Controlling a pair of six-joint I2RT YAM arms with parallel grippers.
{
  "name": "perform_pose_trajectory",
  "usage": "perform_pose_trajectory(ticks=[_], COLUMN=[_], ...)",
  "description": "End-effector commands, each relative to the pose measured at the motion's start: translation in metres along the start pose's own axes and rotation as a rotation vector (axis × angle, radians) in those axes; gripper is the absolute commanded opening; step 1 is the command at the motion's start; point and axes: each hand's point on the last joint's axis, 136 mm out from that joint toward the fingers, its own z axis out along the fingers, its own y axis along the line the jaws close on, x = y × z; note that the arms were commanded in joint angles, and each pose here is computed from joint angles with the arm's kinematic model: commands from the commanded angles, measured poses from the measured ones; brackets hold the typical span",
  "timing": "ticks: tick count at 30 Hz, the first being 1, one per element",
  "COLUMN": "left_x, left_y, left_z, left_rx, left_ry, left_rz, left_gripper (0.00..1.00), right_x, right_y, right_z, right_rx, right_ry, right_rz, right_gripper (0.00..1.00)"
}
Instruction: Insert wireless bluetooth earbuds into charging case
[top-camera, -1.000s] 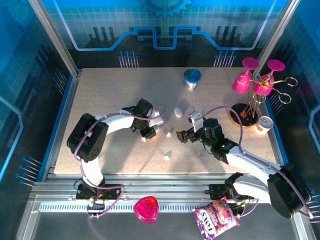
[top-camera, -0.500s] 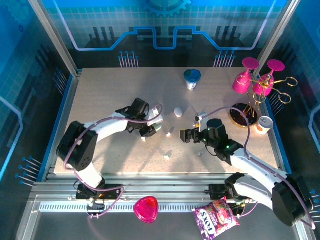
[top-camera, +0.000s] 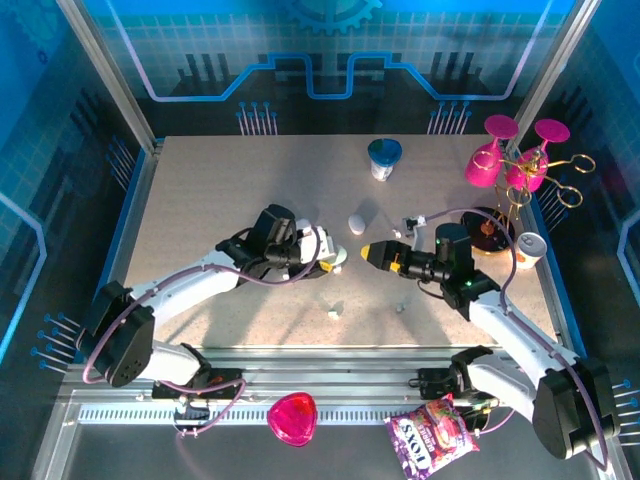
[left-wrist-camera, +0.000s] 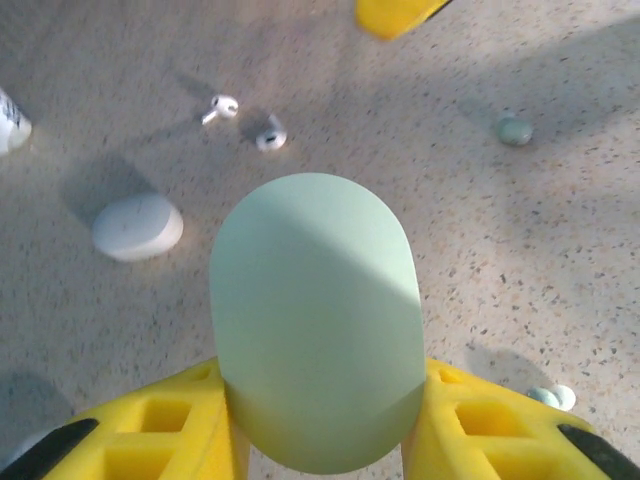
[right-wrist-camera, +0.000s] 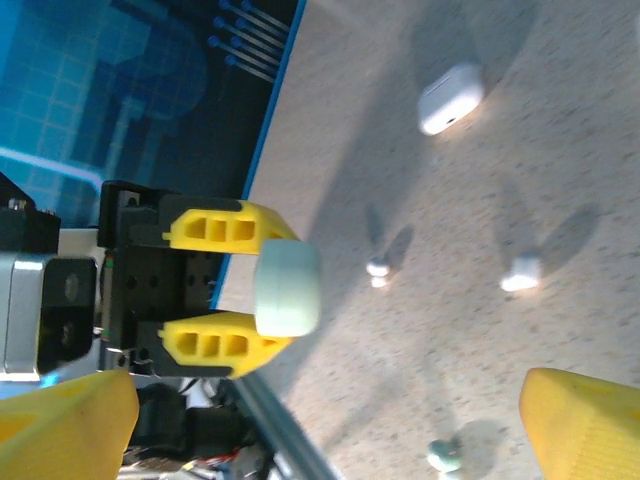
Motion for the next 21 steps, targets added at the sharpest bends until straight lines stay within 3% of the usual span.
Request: perform_pose_trajectory(ticks=[1,5,21], left_x=[-0.029,-0.037,-0.045], left_y=[-0.006,-0.013,-0.017], left_z=[-0.007,-0.005,-0.007], left_rx=[-0.002,0.005,0.000], left_ry=[-0.079,-0.083,-0.099], left_rz=[0.103,0.145,0.167], left_gripper=[0.38,0.38,0.38], right_x=[0.011,0.017,0.020], right_y=[0.022,0.031,0.036], right_z=[0.006,0.019,0.041], right_rx=[-0.066,-0.090,-0.181], right_ry=[0.096,0.137,0.170], right_rz=[0.076,0.086,0.152], right_gripper=[0.97,0.93,0.33])
